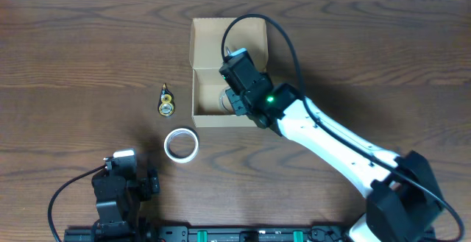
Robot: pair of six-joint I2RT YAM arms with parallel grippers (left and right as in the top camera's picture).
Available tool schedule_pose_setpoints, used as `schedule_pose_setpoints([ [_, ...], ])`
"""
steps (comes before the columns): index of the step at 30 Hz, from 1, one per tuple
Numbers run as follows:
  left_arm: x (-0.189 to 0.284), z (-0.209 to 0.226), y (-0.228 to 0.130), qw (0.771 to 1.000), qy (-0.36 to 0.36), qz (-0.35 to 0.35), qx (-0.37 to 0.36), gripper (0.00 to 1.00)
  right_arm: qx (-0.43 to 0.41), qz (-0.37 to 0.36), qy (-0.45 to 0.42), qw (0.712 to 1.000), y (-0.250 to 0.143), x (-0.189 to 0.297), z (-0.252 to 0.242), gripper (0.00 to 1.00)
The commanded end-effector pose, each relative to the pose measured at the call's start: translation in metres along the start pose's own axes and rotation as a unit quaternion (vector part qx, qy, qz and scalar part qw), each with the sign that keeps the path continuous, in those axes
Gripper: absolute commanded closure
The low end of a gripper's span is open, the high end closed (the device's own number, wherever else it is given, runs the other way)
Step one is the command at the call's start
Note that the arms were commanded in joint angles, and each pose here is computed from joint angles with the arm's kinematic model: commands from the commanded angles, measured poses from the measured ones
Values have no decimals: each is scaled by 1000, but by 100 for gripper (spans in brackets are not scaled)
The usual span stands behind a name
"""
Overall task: Pack container
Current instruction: 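Carry the pen over the box and drop it inside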
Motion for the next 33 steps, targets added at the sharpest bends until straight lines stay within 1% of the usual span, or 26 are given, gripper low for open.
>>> schedule_pose_setpoints([
  [1, -5, -1, -11, 1000, 4, 23, 6, 5, 13, 6, -7, 1000, 1, -12, 0, 98],
  [5, -5, -1, -11, 1000, 4, 23, 6, 5, 17, 22, -5, 1000, -5, -21, 2, 98],
  [9, -5, -1, -11, 1000, 4, 23, 6, 5, 44, 35, 15, 998, -8, -22, 6, 98],
  [18, -5, -1, -11, 1000, 4, 23, 6, 5, 151, 61, 24, 986, -18, -22, 4, 98],
  [21, -5, -1, -11, 1000, 4, 23, 6, 4, 162, 64, 24, 984, -19, -24, 4, 97],
  [30, -5, -1, -11, 1000, 4, 23, 6, 4, 193, 111, 30, 974, -39, -49, 6, 96],
  [32, -5, -1, -11, 1000, 4, 23, 6, 5, 194, 116, 29, 974, -41, -51, 6, 94],
  [33, -5, -1, -11, 1000, 4, 23, 6, 5, 194, 116, 29, 974, -41, -52, 6, 89],
])
Point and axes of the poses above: each gripper's point midway between its finger pads, its own x axis back along the fingers, its own z axis along the line the jaws close on, y = z × x, the point moved 7 cm from there along x, back along the fingers, and after that the axes turned 10 degrees about -x, right-handed, at the moved point
